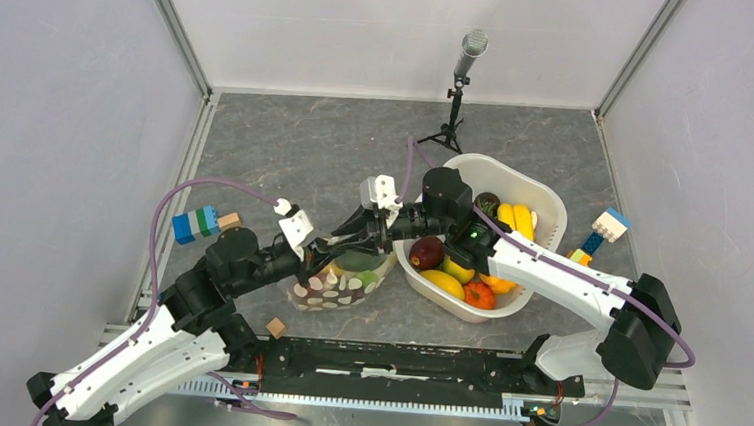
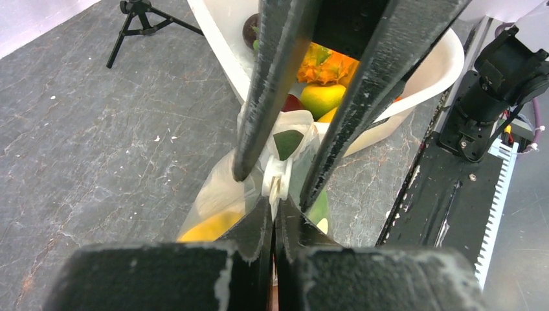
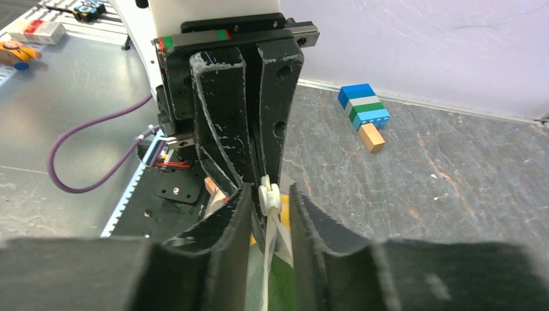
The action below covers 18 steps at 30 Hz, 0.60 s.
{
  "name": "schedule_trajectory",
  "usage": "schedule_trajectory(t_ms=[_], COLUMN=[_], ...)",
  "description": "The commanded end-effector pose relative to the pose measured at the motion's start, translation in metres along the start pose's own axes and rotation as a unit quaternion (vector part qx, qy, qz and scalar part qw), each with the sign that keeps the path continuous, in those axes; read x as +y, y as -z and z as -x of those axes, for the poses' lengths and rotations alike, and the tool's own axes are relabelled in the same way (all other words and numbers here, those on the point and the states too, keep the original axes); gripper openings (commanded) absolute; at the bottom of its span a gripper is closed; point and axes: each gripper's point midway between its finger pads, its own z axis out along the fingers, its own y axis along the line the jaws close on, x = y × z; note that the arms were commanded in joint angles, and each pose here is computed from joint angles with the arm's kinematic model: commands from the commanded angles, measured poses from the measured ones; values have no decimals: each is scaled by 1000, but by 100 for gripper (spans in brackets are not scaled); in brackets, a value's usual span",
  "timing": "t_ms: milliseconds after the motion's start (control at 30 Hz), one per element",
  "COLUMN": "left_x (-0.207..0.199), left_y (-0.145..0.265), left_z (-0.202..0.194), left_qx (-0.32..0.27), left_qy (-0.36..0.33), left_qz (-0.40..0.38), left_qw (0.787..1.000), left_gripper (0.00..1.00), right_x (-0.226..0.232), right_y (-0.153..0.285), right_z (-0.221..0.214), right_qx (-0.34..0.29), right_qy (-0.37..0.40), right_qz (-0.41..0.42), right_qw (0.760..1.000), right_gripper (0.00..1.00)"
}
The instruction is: Place the food in the zip-top bag and seal the zipper
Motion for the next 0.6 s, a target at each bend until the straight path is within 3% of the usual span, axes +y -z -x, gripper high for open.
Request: schedule_trajectory(t_ms=[0,133,200,333,400,567], left_x=[-2,-2,-2,-2,-2,1], left_y=[7,7,7,6,6,9], left_z=[35,35,35,35,35,37], left_qx=[-58,-60,-60,-60,-60,-64], left_qy=[-26,-26,-25,-24,-24,-24], left_qz=[-4,-4,-4,-5,-5,5], left_qw=[998,998,998,998,998,998], left_gripper=[2,2,2,2,2,2], right_x=[-4,-4,-4,-1,1,-3], right_y=[1,2,2,2,1,4], right_z=[14,13,14,15,13,3], right_qx=[-13,-13,-13,-15,-11,4], right_qy=[20,20,23,25,21,20], right_qz=[-8,-11,-9,-1,6,-10], right_qw=[1000,1000,1000,1000,1000,1000], right_gripper=[40,41,31,24,12,2])
